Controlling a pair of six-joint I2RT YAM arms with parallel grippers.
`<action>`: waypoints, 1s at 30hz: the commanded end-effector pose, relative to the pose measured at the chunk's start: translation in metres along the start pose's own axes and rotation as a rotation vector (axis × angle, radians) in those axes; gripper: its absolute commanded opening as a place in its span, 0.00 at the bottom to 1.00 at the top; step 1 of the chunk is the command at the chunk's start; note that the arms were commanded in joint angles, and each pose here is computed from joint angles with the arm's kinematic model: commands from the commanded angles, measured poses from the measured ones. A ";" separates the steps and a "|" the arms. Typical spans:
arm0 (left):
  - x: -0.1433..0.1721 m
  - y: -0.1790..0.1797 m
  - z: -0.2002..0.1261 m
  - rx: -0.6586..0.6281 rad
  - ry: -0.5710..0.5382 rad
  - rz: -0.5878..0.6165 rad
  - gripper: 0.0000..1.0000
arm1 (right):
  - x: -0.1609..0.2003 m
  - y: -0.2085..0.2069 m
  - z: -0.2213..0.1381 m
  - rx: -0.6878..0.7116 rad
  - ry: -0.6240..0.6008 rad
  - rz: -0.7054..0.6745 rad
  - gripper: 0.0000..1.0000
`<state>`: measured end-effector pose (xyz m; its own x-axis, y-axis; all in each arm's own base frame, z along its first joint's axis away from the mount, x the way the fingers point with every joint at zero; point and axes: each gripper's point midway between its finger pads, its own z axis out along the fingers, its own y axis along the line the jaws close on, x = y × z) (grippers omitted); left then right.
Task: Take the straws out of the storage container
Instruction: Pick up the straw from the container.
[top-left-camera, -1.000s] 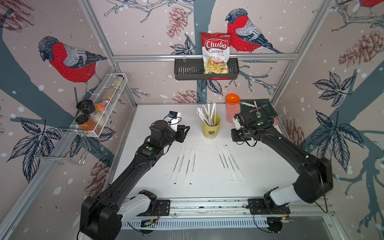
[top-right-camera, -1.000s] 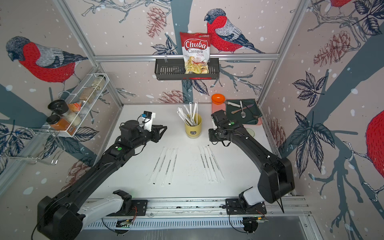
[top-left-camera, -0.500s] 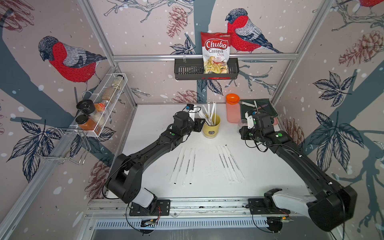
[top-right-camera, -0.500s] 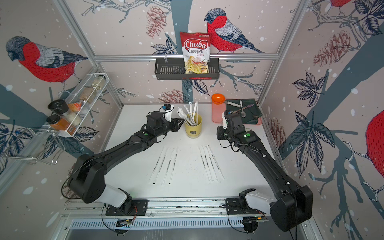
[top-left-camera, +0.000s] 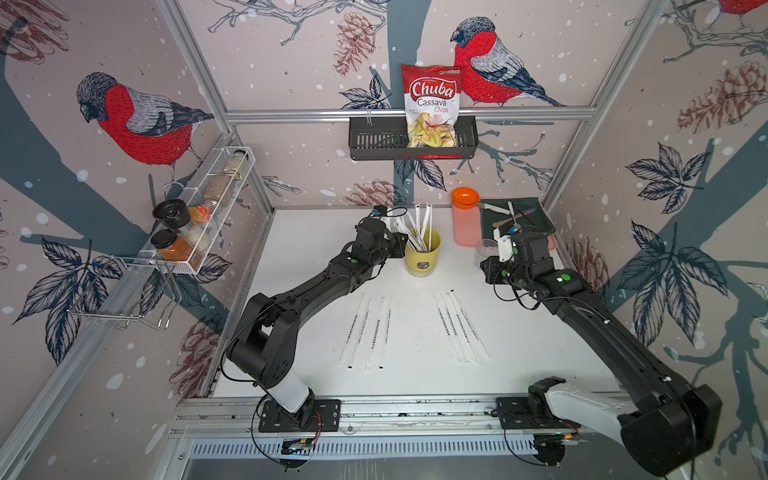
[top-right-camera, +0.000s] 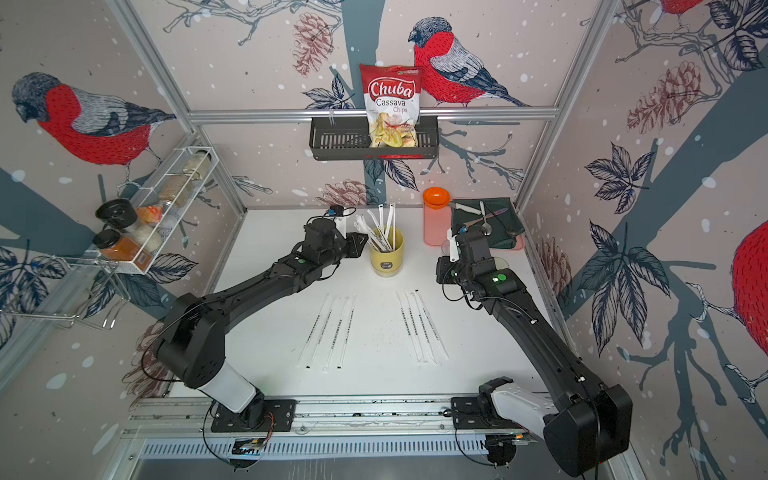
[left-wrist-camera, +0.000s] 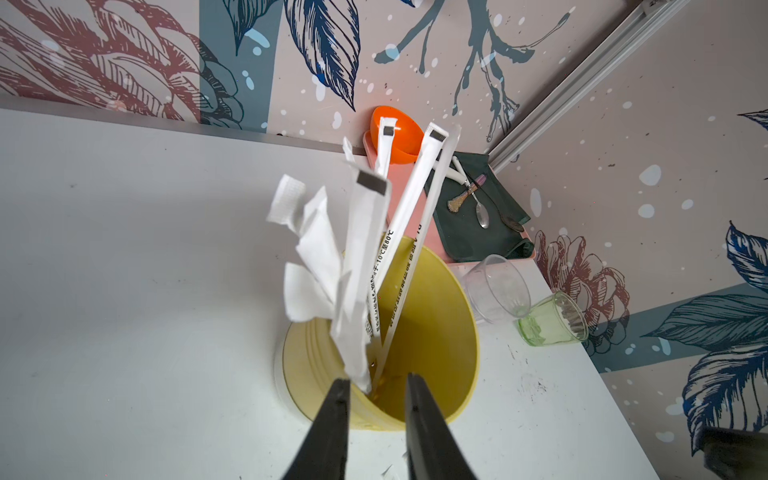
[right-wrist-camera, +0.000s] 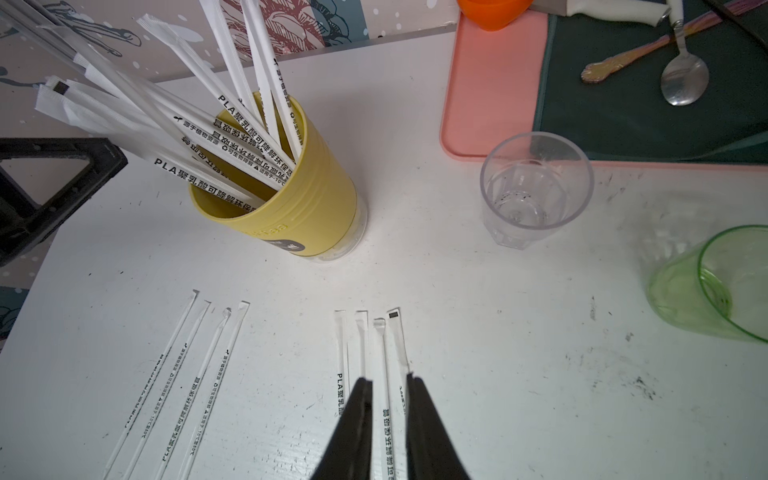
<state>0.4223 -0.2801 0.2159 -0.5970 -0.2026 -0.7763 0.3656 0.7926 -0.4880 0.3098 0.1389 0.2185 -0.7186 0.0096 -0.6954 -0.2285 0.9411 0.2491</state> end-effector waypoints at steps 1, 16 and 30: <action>-0.005 0.001 0.003 -0.012 -0.006 0.005 0.27 | -0.006 0.003 -0.001 -0.017 -0.030 -0.011 0.20; -0.008 -0.001 0.008 -0.017 0.009 0.047 0.12 | -0.004 0.003 0.004 -0.019 -0.017 -0.010 0.21; -0.015 -0.019 -0.001 0.040 0.030 0.092 0.03 | -0.003 0.004 0.005 -0.027 -0.011 -0.008 0.21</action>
<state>0.4288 -0.2872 0.2263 -0.5915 -0.1356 -0.7948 0.4062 0.8014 -0.4390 0.3121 0.1421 0.2147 -0.7218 0.0103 -0.6921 -0.2371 0.9357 0.2613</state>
